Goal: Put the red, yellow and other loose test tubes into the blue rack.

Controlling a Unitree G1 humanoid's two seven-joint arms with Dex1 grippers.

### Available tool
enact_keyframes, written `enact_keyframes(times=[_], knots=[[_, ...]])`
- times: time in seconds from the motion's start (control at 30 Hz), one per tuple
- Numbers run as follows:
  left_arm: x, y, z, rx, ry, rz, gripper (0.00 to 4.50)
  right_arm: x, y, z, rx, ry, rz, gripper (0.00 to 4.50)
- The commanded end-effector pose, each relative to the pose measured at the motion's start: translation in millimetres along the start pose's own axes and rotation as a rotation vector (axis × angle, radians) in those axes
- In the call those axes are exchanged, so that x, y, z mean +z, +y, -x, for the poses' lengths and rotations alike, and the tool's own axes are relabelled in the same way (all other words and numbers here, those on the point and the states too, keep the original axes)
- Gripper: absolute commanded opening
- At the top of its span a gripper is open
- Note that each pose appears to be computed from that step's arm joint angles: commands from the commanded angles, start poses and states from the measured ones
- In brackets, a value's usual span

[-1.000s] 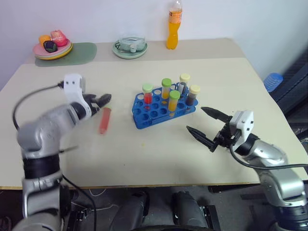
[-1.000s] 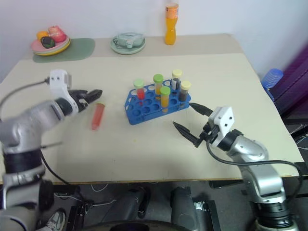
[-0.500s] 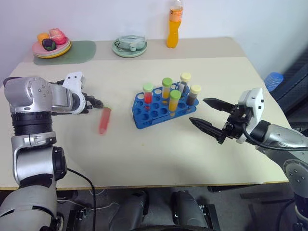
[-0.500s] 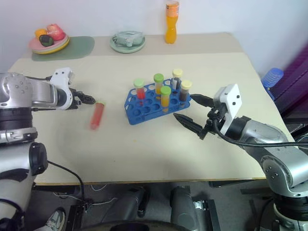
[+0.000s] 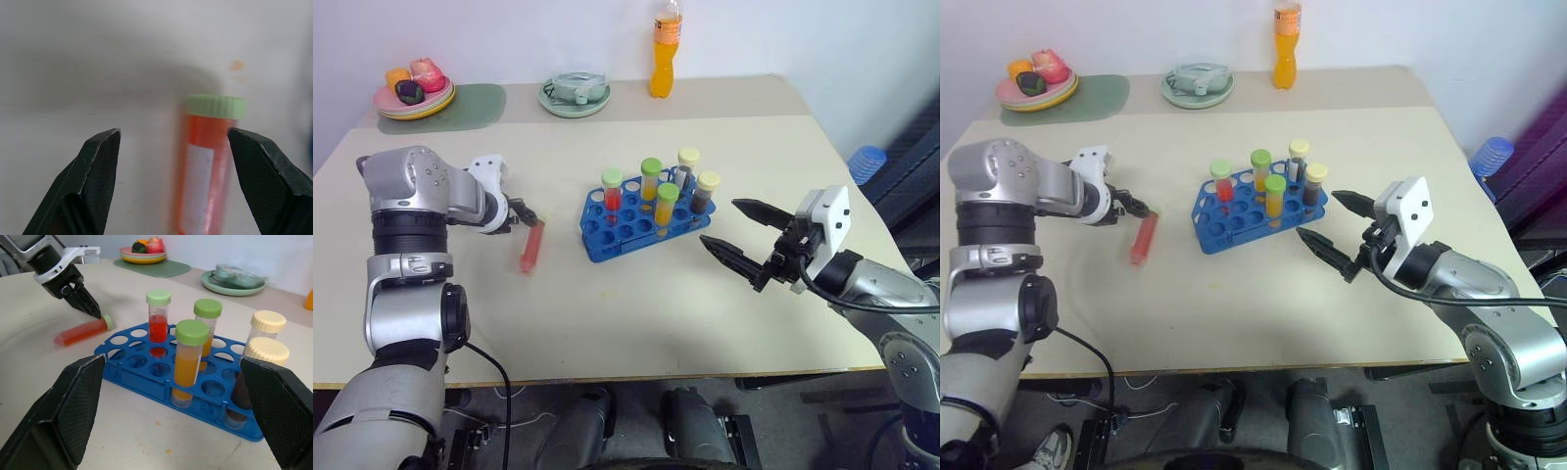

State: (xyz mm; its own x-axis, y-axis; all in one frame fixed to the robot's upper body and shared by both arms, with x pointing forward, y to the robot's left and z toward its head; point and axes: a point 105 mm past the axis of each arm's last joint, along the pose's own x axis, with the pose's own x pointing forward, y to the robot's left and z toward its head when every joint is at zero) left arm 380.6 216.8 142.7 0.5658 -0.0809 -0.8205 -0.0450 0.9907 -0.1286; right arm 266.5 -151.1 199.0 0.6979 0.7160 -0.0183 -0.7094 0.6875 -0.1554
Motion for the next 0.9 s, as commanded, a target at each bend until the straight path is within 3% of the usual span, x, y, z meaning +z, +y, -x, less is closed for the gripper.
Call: enact_keyframes(times=[0.03,0.13,0.2,0.53,0.6,0.7,0.73,0.9], knots=[[-1,9,1,0.045,0.021,0.020,2.71,11,6,2,-0.002,-0.043,0.043,4.50],[-3,14,0,0.066,0.034,0.022,1.21,12,5,2,-0.012,-0.046,0.042,4.50],[-4,16,0,0.076,0.038,0.022,0.78,12,4,1,-0.013,-0.048,0.042,4.50],[-6,21,3,0.034,-0.003,0.041,0.78,11,-1,-6,-0.004,-0.053,0.036,4.50],[1,4,16,-0.101,-0.125,-0.035,0.78,10,-2,-7,-0.003,-0.054,0.033,4.50],[18,-19,42,-0.316,-0.446,-0.140,0.78,9,-3,-9,-0.004,-0.061,0.027,4.50],[14,-40,58,-0.574,-0.497,-0.121,0.78,8,-3,-9,-0.005,-0.060,0.023,4.50],[-2,-53,77,-0.669,-0.721,-0.348,0.78,-8,-9,-6,-0.032,-0.047,0.019,4.50]])
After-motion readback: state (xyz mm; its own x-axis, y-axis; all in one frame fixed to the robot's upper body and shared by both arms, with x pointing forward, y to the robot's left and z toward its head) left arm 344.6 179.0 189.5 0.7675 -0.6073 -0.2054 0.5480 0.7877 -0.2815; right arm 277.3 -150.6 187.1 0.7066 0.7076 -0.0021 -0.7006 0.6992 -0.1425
